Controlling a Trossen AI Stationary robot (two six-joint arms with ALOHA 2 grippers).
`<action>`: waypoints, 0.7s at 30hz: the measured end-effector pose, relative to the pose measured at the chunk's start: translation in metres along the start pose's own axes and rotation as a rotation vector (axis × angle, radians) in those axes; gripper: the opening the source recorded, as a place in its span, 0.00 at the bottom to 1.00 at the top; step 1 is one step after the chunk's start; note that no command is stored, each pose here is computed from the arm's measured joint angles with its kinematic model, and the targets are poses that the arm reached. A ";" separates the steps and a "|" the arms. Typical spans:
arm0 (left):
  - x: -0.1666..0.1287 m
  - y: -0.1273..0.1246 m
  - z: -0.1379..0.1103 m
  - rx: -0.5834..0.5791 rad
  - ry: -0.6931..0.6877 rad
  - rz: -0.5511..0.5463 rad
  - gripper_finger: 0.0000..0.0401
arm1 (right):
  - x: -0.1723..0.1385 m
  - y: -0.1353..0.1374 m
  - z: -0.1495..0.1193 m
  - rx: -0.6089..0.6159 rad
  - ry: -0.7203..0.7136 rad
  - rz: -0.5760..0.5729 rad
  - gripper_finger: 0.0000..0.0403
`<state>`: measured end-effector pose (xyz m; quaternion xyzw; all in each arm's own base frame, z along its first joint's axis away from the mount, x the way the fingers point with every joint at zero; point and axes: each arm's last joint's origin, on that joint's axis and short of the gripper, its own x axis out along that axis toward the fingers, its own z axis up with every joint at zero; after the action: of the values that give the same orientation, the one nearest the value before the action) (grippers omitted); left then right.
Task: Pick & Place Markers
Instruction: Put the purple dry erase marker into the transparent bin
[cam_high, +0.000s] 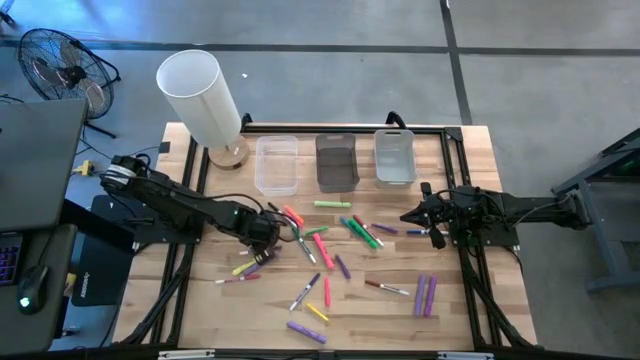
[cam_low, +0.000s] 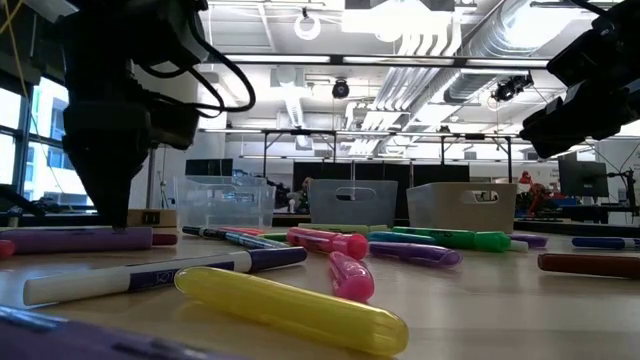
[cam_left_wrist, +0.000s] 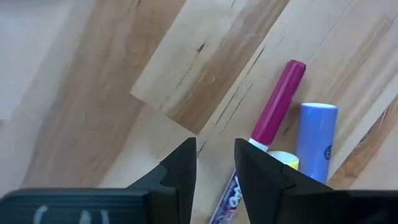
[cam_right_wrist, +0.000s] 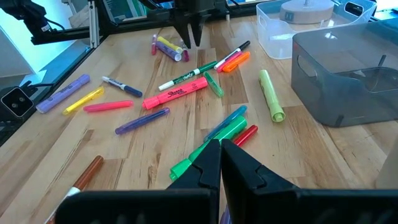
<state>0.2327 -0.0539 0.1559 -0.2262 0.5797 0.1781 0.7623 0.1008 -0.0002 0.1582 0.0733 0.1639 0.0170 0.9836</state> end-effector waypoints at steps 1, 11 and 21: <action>-0.002 0.001 0.000 0.007 -0.006 0.002 0.27 | 0.000 0.000 0.000 0.000 0.000 0.000 0.01; -0.023 0.010 -0.009 0.054 0.062 -0.017 0.27 | 0.000 0.000 0.000 0.000 -0.001 0.000 0.01; -0.019 0.014 -0.019 0.198 0.203 0.008 0.27 | 0.000 0.000 0.000 0.000 0.003 0.000 0.01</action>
<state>0.2048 -0.0529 0.1685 -0.1642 0.6694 0.0992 0.7177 0.1010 -0.0002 0.1581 0.0733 0.1652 0.0168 0.9834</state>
